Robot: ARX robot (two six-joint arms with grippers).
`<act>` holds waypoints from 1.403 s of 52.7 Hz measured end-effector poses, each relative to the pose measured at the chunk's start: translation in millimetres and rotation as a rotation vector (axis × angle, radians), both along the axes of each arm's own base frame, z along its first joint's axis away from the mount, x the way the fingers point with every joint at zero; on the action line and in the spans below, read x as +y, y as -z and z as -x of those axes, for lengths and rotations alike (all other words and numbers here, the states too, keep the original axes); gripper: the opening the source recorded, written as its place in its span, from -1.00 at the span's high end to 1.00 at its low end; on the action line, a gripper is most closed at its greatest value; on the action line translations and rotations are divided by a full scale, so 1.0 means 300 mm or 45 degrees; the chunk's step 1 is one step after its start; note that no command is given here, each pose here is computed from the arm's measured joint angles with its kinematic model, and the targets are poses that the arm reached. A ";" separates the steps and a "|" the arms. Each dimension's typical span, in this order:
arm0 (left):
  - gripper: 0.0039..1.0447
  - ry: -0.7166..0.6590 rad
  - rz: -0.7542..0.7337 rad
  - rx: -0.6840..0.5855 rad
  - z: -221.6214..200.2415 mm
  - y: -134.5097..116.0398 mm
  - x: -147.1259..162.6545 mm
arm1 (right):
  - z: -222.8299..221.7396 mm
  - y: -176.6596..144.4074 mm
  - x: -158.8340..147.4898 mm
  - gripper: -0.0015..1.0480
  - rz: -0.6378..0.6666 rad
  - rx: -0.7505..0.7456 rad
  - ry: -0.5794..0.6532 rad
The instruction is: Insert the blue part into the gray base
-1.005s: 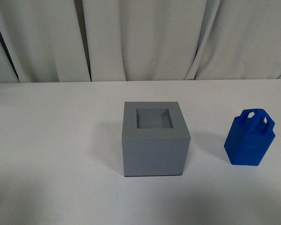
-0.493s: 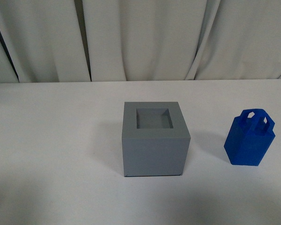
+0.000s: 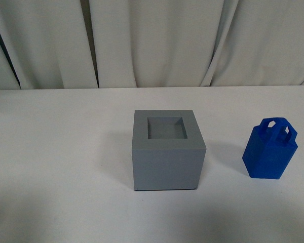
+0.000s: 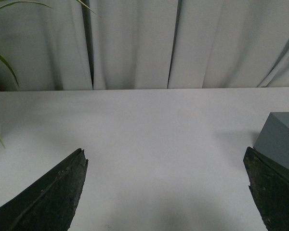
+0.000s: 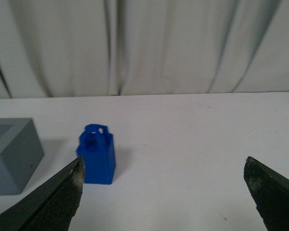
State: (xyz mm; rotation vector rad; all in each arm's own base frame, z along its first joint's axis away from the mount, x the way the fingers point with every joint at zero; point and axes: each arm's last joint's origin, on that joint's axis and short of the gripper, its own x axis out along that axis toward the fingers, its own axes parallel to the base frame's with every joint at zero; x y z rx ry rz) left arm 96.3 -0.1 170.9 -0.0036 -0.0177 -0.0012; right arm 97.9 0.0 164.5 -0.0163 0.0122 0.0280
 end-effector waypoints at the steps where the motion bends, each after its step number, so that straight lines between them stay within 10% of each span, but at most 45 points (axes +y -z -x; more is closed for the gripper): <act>1: -0.89 0.000 0.000 0.000 0.000 0.000 0.000 | 0.000 -0.001 0.001 -0.86 0.014 0.049 -0.079; 11: -0.89 0.000 0.000 0.000 0.000 0.000 0.000 | -0.052 -0.013 -0.007 -0.86 -0.096 0.358 -0.681; 48: -0.89 0.000 0.000 0.000 0.000 0.000 0.000 | -0.705 -0.401 0.182 -0.86 0.728 0.661 -1.170; 74: -0.89 0.000 0.000 0.000 0.000 0.000 0.000 | -0.922 -0.330 0.219 -0.86 1.276 1.137 -1.487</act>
